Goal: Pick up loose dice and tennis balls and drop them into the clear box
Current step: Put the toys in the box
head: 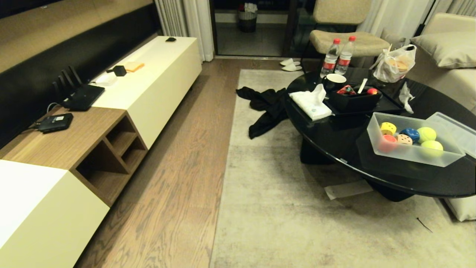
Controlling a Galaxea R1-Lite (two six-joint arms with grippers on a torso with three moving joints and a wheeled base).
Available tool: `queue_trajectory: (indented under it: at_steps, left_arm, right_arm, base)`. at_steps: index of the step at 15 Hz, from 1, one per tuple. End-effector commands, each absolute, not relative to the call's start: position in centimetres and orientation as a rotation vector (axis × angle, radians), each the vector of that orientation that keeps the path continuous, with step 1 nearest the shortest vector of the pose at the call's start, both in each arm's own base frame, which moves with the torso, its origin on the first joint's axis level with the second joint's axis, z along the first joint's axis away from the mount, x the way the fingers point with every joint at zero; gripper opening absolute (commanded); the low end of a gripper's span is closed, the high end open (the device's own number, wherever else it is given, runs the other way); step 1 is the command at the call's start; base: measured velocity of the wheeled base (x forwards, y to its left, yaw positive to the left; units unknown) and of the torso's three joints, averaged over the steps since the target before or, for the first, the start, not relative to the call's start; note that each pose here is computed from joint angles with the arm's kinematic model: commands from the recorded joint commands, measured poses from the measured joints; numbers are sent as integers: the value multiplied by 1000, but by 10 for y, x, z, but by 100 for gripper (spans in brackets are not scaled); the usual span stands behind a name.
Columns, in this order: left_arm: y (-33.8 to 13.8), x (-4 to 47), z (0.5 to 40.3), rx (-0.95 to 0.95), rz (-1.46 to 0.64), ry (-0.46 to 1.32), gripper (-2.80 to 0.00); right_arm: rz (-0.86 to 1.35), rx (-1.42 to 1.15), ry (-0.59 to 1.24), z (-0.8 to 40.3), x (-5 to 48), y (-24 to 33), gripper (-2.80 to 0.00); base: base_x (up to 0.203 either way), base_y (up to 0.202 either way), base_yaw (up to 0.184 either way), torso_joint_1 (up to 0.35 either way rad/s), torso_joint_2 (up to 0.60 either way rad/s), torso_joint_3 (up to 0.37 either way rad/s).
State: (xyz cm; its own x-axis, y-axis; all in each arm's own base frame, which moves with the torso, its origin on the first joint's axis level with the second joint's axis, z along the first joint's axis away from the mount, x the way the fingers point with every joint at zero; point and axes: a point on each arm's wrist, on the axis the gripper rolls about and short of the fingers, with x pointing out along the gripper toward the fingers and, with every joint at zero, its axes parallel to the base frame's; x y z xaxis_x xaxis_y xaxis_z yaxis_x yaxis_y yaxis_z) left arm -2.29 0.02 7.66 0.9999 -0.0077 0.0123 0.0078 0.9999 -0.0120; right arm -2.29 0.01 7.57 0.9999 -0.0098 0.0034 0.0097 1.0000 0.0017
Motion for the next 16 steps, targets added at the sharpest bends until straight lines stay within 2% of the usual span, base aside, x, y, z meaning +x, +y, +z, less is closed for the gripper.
queue_trajectory:
  at_steps: [1, 16]
  left_arm:
    - [0, -23, 76, -12, -8, -12, -280]
    - [0, -23, 76, -12, -8, -12, -280]
  right_arm:
    - [-10, 2, -3, 76, -23, 0, -280]
    - [-10, 2, -3, 76, -23, 0, -280]
  base:
    - [0, 0, 0, 1, -1, 209]
    - [0, 0, 0, 3, 2, 203]
